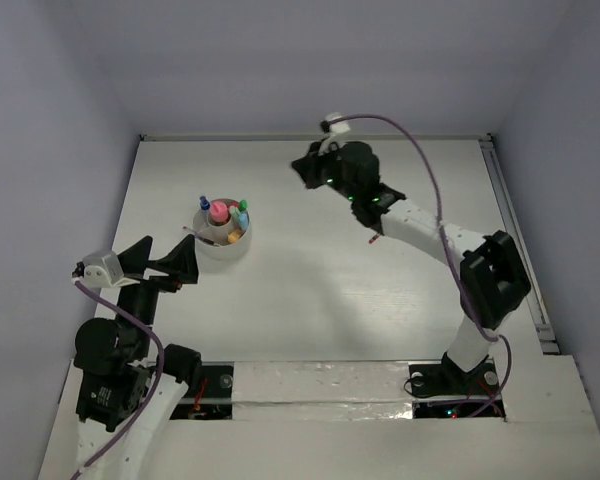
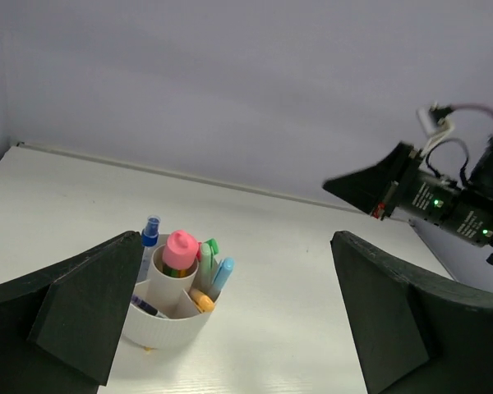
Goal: Sort the stationery into containers
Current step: Pick up the pen from the center of the board.
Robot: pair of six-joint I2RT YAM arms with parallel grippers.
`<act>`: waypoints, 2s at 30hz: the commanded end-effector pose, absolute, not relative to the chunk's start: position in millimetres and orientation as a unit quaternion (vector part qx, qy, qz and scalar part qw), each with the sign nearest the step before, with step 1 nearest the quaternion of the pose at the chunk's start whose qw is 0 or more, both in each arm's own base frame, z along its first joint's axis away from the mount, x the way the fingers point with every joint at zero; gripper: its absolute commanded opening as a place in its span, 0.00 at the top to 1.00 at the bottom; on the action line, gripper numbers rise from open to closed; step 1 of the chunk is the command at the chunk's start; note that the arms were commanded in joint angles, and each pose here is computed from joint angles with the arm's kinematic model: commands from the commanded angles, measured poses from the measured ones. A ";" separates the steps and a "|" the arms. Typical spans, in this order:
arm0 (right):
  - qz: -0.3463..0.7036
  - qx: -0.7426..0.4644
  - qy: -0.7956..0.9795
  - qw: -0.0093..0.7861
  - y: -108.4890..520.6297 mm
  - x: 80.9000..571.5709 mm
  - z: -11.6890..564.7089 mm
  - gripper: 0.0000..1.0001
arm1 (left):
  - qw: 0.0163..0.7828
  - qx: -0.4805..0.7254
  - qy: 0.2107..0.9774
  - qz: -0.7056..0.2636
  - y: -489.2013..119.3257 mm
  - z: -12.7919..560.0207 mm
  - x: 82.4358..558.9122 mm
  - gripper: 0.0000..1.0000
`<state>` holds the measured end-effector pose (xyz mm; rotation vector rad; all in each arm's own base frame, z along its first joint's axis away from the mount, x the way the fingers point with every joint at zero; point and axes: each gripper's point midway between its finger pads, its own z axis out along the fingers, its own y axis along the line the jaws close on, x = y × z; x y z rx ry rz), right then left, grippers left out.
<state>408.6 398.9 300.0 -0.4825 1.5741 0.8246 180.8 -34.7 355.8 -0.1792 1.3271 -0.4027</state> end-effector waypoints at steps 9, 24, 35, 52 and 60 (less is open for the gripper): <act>0.082 0.137 0.896 0.415 108.7 455.5 110.1 0.29 | 0.797 -0.079 0.560 -0.214 -30.6 378.3 155.6 0.01; -0.006 0.164 0.937 0.309 75.2 458.8 42.8 0.40 | 0.811 -0.082 0.531 -0.232 -23.5 386.1 135.6 0.01; 0.000 0.150 0.918 0.367 70.2 458.2 84.2 0.33 | 0.810 -0.080 0.531 -0.238 -24.7 386.6 135.0 0.01; 0.013 0.173 0.938 0.299 77.8 434.7 36.7 0.27 | 0.809 -0.078 0.530 -0.243 -25.4 386.5 133.4 0.01; 0.005 0.166 0.944 0.284 79.1 442.6 26.2 0.46 | 0.808 -0.079 0.529 -0.246 -25.4 386.6 133.0 0.01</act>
